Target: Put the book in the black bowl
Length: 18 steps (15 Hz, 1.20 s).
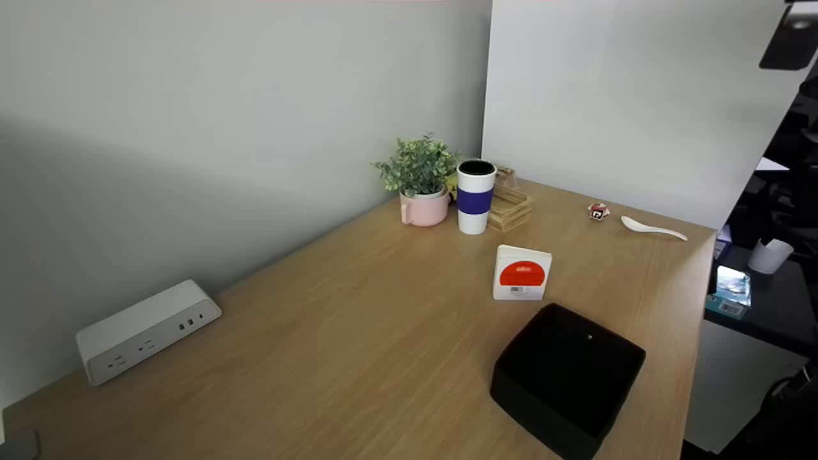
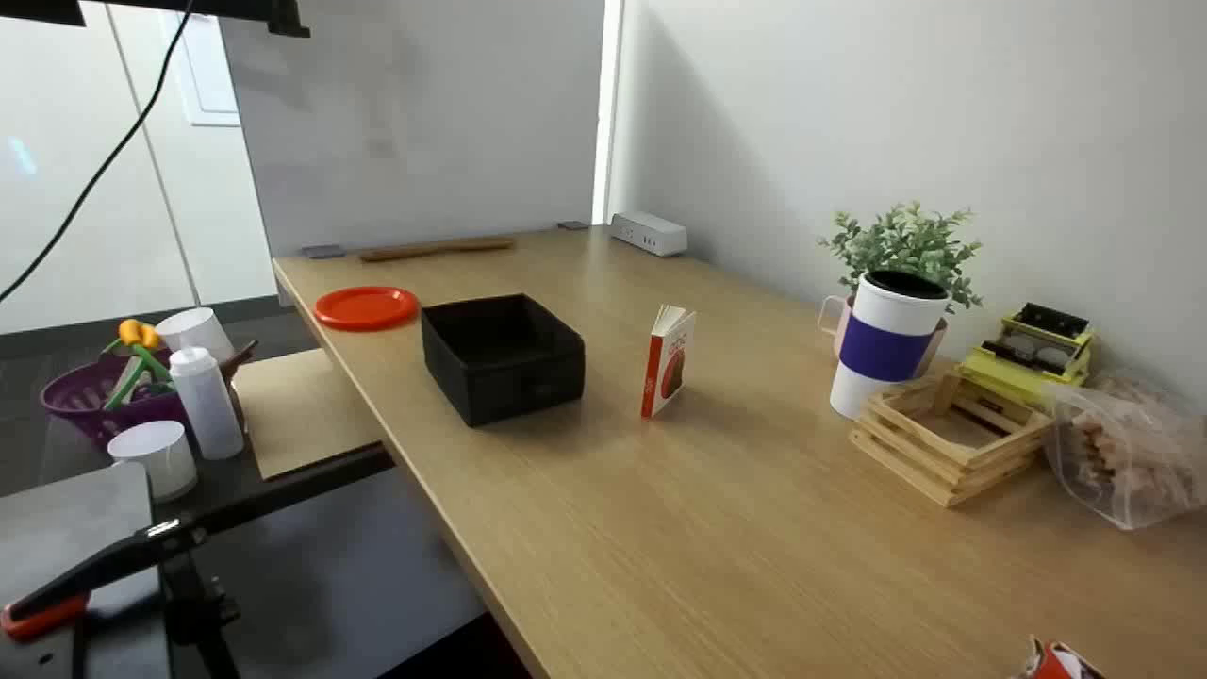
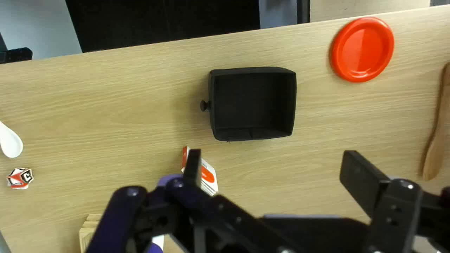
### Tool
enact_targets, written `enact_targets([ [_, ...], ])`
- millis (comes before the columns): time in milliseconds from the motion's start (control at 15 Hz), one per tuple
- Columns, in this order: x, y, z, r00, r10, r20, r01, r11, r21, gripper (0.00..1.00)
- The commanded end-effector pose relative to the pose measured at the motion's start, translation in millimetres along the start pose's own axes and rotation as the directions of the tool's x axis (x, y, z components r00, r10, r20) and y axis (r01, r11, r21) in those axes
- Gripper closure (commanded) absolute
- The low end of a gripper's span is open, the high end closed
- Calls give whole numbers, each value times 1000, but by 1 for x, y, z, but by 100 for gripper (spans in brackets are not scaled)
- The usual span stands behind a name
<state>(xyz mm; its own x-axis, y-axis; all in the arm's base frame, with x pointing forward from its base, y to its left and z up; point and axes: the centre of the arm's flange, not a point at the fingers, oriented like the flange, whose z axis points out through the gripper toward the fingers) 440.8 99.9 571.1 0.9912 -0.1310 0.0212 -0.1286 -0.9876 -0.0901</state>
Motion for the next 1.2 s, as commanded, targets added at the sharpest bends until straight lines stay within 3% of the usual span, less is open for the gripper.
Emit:
enact_targets([
  [0, 0, 0, 0, 1000, 0, 0, 0, 1000, 0, 0],
  [800, 0, 1, 1, 1000, -3, -5, 3, 1000, -4, 0],
  [1133, 19, 13, 3, 994, -41, -105, 32, 996, -88, 0],
])
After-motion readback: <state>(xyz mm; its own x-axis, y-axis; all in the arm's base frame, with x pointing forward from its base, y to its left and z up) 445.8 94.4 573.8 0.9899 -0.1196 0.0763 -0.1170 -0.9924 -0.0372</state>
